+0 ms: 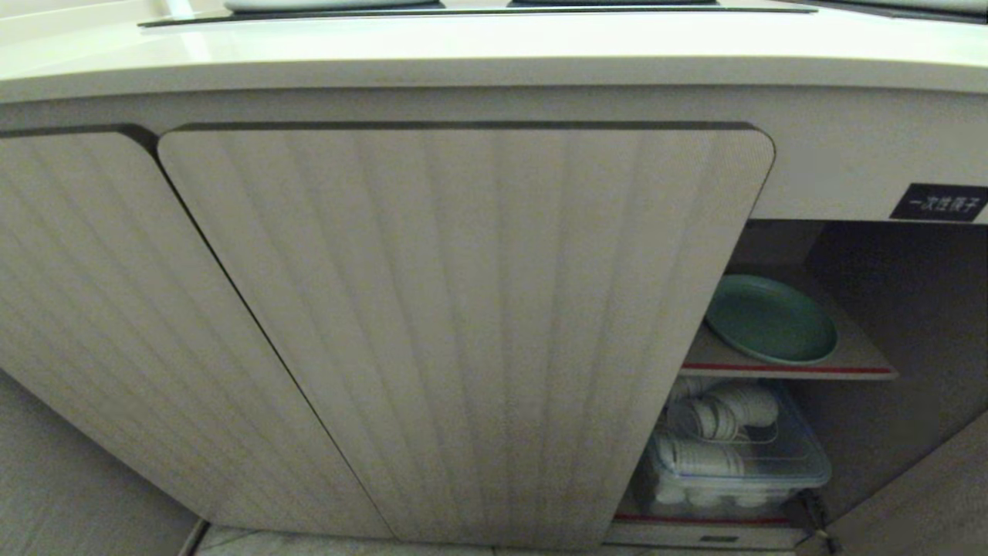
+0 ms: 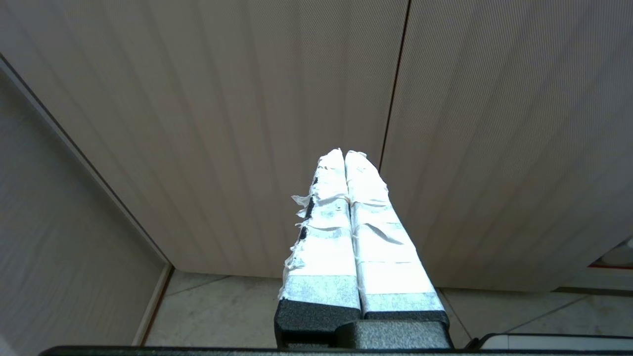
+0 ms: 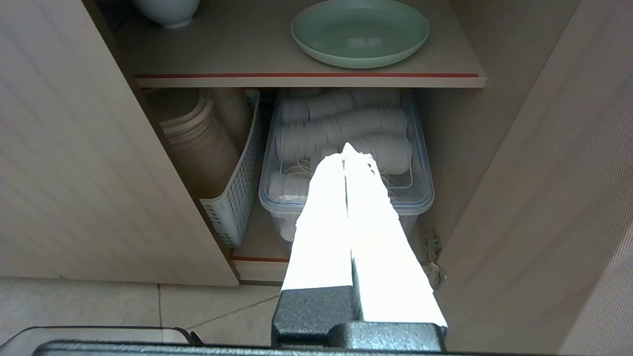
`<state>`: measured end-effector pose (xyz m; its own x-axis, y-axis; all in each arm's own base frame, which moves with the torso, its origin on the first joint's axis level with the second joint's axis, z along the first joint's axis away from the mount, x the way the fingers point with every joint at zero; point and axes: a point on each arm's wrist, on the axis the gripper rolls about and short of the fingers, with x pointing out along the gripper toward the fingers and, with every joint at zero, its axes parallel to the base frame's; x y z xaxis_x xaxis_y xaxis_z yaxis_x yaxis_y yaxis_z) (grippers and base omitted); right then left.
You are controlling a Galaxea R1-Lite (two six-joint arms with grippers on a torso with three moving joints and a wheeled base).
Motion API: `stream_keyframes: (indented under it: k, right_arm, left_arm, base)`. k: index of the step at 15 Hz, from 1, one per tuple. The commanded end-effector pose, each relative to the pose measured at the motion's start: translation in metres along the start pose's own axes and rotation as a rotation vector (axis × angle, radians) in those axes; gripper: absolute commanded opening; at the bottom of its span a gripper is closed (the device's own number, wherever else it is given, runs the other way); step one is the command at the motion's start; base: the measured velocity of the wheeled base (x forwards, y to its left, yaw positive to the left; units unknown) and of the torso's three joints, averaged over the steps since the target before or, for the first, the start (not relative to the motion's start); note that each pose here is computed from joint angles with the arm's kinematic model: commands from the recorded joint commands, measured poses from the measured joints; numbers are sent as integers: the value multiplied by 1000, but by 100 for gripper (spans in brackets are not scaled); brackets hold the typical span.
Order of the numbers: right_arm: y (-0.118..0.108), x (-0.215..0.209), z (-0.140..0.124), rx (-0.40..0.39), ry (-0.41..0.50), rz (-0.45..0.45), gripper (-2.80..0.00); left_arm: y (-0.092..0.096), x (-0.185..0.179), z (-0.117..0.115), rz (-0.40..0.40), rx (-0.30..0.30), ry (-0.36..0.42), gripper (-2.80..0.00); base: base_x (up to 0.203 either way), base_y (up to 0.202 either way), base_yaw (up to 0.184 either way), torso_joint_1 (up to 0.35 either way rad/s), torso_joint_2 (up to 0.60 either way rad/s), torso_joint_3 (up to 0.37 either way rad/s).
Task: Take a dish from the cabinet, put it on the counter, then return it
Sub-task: Close the cabinet door
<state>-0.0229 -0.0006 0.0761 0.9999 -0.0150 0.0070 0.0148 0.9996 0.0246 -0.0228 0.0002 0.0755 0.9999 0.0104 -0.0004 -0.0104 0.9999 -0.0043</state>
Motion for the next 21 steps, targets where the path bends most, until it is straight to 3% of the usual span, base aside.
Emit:
stream_keyframes:
  k: [1, 7, 21]
  right_arm:
    - [0, 0, 0, 0, 1, -1, -280]
    - [0, 0, 0, 0, 1, 0, -280]
    - [0, 0, 0, 0, 1, 0, -280]
  left_arm:
    - [0, 0, 0, 0, 0, 0, -280]
    - [0, 0, 0, -1, 0, 0, -280]
    - [0, 0, 0, 0, 0, 0, -280]
  base:
    - [0, 0, 0, 0, 0, 0]
    - [-10, 0, 0, 1, 1, 0]
    - [-189, 0, -1, 2, 2, 3]
